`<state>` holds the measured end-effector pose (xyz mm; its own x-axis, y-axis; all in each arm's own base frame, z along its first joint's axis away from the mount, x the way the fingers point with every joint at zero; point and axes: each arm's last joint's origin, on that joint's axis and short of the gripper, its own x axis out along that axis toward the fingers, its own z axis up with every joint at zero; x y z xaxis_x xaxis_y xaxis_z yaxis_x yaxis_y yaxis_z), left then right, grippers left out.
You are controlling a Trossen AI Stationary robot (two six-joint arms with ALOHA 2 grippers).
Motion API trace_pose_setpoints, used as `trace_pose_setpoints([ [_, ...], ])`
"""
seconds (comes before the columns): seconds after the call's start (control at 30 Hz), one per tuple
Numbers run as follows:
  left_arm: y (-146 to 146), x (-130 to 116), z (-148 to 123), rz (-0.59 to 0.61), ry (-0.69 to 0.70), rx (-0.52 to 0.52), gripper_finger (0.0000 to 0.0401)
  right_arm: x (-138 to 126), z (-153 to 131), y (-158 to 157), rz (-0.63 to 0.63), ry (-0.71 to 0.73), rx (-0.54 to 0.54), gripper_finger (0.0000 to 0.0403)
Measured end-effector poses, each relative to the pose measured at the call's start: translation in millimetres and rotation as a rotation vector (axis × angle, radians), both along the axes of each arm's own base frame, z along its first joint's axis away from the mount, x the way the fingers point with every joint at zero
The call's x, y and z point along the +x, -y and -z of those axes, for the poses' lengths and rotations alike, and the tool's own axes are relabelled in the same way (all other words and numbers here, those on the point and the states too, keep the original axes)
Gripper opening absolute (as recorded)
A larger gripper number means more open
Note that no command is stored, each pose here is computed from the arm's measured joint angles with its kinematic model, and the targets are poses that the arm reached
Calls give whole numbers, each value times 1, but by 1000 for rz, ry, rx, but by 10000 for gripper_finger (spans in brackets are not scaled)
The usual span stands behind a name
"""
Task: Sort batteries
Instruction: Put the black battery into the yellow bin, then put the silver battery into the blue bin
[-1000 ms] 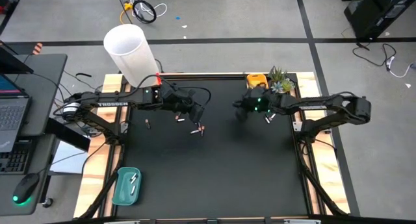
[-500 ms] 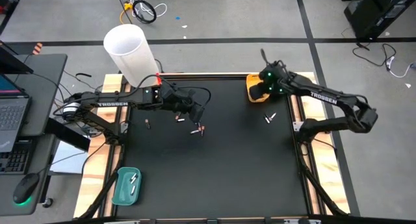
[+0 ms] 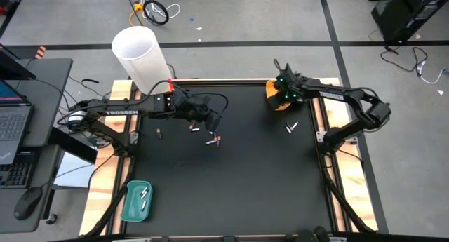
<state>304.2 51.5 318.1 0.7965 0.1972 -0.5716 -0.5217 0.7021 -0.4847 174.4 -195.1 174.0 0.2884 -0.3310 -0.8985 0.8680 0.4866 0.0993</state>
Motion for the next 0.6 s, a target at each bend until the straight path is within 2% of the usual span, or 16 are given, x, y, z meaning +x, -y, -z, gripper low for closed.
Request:
trace_pose_setpoints([
  [0.2,0,0,0,-3,0,-6,121,0,-1,-1,-5,-2,-1,73],
  [0.43,0,0,0,12,-3,5,121,-4,-35,-4,-24,78,-106,98],
  [0.6,0,0,0,16,-4,7,121,-6,-59,-7,-33,77,-112,109],
])
